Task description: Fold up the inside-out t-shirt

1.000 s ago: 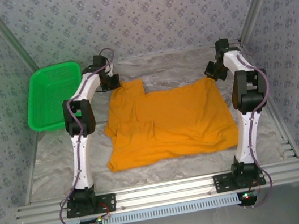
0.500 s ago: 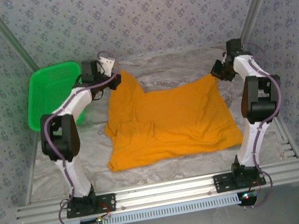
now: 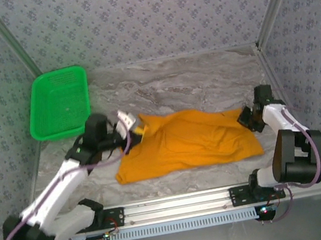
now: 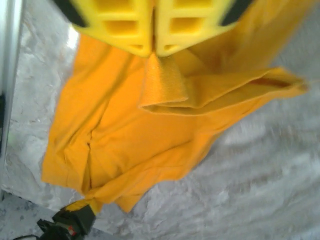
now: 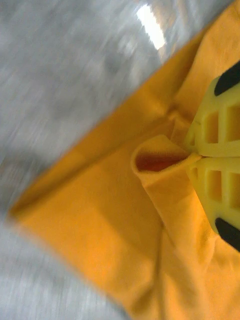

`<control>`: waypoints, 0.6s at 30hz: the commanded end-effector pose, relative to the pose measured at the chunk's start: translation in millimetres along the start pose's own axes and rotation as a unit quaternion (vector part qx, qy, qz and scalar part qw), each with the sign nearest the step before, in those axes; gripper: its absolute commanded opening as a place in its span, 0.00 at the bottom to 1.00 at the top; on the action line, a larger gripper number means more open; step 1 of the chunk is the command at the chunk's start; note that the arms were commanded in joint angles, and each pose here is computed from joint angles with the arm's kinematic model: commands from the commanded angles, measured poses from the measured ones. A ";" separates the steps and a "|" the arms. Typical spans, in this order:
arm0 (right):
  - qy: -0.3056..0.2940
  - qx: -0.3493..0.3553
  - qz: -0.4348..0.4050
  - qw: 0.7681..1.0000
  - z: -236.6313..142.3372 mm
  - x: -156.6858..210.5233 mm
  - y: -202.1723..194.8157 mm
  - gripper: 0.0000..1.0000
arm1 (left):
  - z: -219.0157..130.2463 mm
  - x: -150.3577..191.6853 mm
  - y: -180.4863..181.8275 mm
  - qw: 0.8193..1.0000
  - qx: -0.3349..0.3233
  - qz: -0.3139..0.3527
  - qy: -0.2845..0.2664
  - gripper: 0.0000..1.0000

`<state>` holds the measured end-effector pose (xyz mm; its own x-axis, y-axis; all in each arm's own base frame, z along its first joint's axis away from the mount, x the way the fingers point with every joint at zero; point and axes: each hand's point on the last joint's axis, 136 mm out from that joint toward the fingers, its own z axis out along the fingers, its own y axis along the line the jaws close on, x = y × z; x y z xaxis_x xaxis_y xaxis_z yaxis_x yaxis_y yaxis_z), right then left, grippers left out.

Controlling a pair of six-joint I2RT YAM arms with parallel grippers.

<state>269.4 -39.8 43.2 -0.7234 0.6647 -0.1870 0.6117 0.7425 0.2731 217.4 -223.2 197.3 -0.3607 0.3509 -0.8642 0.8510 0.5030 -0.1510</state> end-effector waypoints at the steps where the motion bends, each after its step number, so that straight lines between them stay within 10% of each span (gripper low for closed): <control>1: -0.005 0.025 0.030 0.999 -4.7 0.3 -24.5 0.32 | -25.0 34.5 17.8 0.989 -0.102 -0.107 -0.017 0.56; 2: -0.009 0.026 0.034 0.999 -7.5 -1.9 -25.7 0.38 | -35.1 36.5 22.3 0.984 -0.130 -0.118 -0.037 0.80; 6: -0.032 0.007 0.027 0.999 -25.1 -11.0 -7.3 0.54 | -59.6 32.9 29.9 0.967 -0.177 -0.147 -0.107 0.99; 10: -0.055 -0.038 -0.080 0.995 -43.2 -8.5 54.0 0.57 | -58.2 22.5 42.6 0.956 -0.196 -0.191 -0.105 0.99; 18: -0.011 -0.071 -0.141 0.987 -22.3 -0.6 99.6 0.57 | -9.3 39.7 97.2 0.885 -0.248 -0.369 0.137 0.96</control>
<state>322.0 25.8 101.4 -0.8209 0.4571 -0.3423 0.3574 0.8788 0.3163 288.2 -156.2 176.4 -0.7838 -0.0396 -0.6198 0.2214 0.9146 -0.3385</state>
